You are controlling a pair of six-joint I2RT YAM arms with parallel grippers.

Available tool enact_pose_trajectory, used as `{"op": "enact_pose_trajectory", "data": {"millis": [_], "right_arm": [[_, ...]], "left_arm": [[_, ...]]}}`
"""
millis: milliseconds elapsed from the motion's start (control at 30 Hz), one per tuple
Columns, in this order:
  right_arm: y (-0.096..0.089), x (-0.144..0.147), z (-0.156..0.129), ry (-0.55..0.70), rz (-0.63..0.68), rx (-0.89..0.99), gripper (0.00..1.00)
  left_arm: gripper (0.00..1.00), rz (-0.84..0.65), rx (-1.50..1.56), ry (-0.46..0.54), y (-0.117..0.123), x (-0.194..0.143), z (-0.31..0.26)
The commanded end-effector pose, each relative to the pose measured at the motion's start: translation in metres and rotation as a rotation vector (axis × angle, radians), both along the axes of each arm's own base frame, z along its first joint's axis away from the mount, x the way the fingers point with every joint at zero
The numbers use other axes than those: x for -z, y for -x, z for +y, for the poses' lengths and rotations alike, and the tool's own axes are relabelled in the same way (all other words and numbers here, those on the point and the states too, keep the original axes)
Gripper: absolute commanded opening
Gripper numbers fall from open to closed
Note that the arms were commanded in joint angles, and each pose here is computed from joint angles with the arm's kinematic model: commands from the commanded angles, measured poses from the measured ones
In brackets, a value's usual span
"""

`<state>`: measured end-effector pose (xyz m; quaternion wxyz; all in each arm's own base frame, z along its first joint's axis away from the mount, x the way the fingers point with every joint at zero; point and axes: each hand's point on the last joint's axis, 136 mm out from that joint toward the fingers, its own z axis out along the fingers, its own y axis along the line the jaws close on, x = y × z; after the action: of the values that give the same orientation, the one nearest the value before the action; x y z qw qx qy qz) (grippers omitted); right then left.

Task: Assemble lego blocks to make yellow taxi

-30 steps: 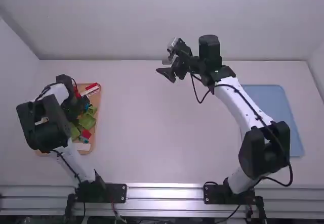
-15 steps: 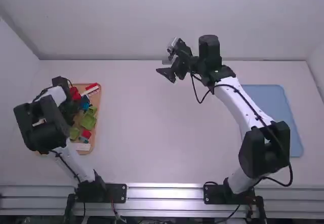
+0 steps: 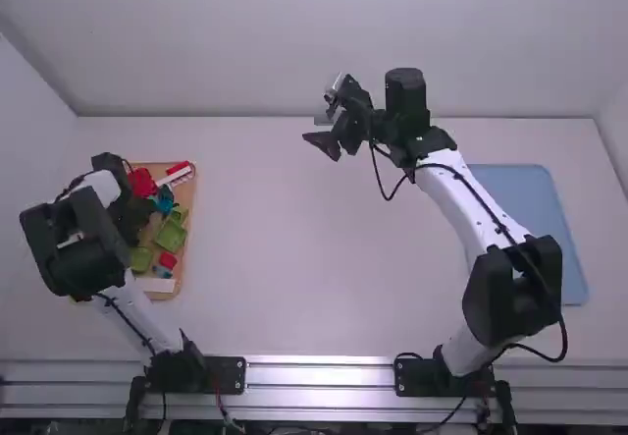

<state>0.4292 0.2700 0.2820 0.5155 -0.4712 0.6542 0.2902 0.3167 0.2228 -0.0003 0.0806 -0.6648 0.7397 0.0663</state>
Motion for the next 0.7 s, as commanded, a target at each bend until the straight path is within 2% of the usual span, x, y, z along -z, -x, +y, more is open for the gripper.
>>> {"op": "enact_pose_trajectory", "data": {"millis": [0,133,233,400,600,667], "right_arm": [[-0.003,-0.01,0.003,-0.01,-0.019,-0.006,0.99],[-0.002,-0.009,0.002,-0.007,-0.012,-0.006,0.99],[-0.002,-0.008,0.002,-0.006,-0.008,-0.006,0.99],[-0.001,-0.007,0.002,-0.003,-0.006,-0.008,0.99],[-0.001,-0.007,0.002,-0.003,-0.004,-0.008,0.99],[-0.001,-0.006,0.002,-0.002,-0.002,-0.008,0.99]], "left_arm": [[0.74,-0.004,-0.01,-0.002,0.0,-0.002,0.01],[0.75,-0.034,0.058,-0.017,-0.009,0.0,0.014],[0.83,-0.039,0.088,-0.039,-0.012,0.002,0.015],[0.87,-0.013,-0.002,-0.067,0.001,0.005,0.022],[0.8,-0.024,0.006,-0.078,-0.003,0.007,0.021],[0.74,-0.012,-0.008,-0.094,0.0,0.006,0.024]]}}
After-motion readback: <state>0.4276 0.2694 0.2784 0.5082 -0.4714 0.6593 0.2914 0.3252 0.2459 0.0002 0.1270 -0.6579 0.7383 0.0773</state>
